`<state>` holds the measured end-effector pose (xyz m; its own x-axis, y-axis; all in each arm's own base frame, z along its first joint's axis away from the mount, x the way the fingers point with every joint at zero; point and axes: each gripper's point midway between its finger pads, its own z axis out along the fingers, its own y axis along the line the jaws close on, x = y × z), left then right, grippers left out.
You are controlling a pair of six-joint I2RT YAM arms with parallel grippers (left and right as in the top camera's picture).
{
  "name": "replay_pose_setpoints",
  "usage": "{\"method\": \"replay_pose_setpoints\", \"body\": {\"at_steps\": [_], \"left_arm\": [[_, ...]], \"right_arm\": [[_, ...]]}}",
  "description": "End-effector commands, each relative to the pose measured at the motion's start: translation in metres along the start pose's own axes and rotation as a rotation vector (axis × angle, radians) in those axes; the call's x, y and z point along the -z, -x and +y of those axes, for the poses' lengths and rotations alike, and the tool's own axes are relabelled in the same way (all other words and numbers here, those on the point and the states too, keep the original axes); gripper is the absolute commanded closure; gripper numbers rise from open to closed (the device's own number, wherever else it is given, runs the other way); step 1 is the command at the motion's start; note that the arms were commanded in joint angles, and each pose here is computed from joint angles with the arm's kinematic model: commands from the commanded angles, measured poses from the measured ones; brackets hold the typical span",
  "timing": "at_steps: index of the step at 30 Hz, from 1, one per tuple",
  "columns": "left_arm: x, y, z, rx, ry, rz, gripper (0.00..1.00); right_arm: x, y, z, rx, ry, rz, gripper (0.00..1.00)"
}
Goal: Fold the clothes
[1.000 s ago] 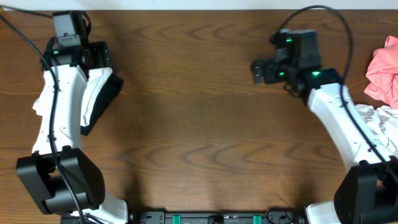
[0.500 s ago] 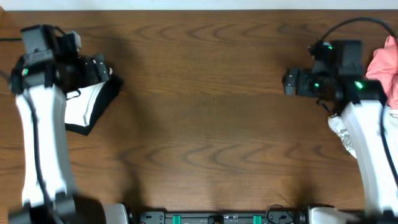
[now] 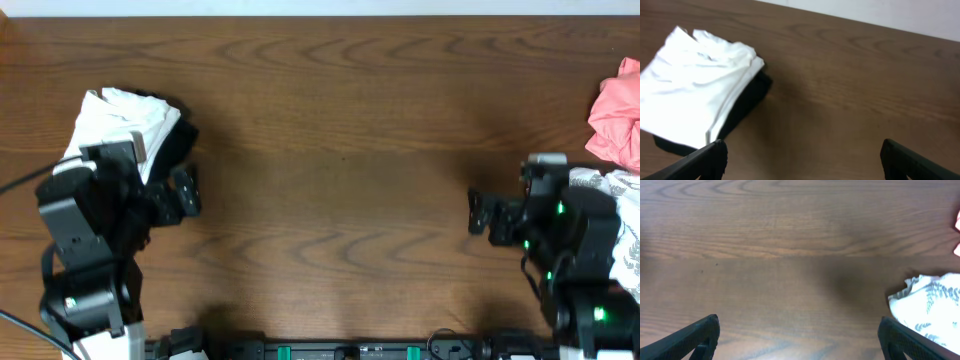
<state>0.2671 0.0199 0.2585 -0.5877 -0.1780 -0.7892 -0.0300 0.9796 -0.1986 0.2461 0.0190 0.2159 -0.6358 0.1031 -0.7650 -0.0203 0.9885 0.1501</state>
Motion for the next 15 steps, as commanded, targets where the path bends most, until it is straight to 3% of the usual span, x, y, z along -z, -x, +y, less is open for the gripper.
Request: {"method": "replay_pose_setpoints", "body": {"at_steps": [1,15], "left_arm": [[0.001,-0.010,-0.003,-0.004,-0.019,0.009,0.02],[-0.004,-0.019,-0.002,0.012,-0.019,0.058,0.02]], "right_arm": [[0.004,-0.016,0.001,-0.010,0.012,-0.004,0.01],[0.005,-0.049,-0.002,-0.022,-0.002,0.109,0.01]]}}
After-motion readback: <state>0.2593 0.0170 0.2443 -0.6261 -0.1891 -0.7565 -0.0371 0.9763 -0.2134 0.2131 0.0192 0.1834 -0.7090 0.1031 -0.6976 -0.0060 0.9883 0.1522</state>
